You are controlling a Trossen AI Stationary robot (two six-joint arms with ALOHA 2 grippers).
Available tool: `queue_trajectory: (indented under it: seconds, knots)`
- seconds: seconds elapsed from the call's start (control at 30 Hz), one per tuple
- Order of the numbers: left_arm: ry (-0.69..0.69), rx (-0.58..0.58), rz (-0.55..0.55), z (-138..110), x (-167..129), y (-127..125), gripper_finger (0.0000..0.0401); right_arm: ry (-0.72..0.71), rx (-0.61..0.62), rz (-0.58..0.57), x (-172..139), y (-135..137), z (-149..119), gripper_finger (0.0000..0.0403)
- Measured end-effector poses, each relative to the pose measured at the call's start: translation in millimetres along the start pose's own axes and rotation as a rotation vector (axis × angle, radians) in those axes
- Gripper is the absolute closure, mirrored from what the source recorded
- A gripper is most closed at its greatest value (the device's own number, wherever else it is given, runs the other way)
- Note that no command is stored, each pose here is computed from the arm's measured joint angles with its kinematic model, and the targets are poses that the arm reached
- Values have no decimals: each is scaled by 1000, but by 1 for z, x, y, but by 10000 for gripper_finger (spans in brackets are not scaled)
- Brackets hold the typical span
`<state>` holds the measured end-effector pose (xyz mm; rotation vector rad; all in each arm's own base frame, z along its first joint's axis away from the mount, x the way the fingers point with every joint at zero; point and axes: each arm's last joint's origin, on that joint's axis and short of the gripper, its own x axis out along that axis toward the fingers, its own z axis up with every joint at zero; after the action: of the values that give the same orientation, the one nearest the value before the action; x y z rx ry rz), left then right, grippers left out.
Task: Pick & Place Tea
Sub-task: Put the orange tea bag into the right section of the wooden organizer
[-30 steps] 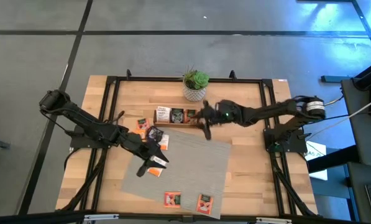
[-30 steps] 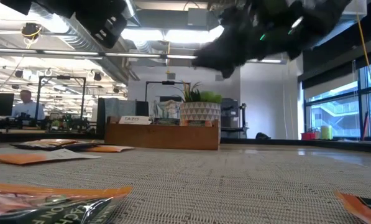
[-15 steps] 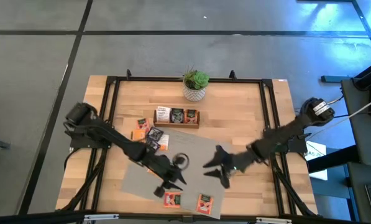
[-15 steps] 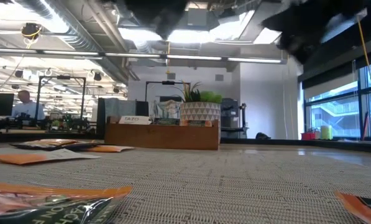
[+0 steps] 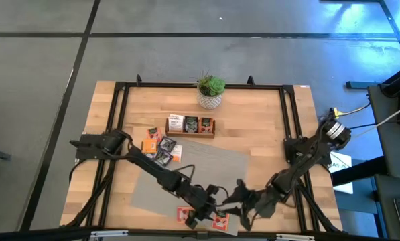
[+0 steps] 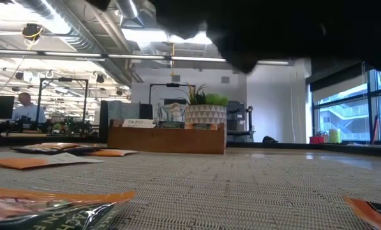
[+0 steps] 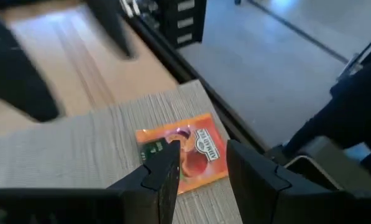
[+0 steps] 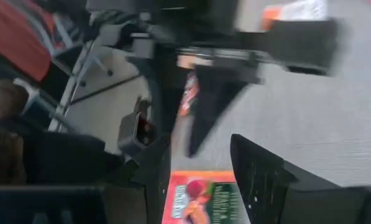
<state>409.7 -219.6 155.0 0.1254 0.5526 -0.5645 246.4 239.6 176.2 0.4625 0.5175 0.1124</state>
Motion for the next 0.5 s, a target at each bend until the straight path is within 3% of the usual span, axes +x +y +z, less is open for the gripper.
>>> queue_trajectory:
  seconds: [0.27,0.5]
  knots:
    - [137,-41,41,-17,4,12,274,203,2,-78,49,23,-24,235]
    - [268,-70,125,-30,0,24,274,271,-42,-77,81,53,-25,235]
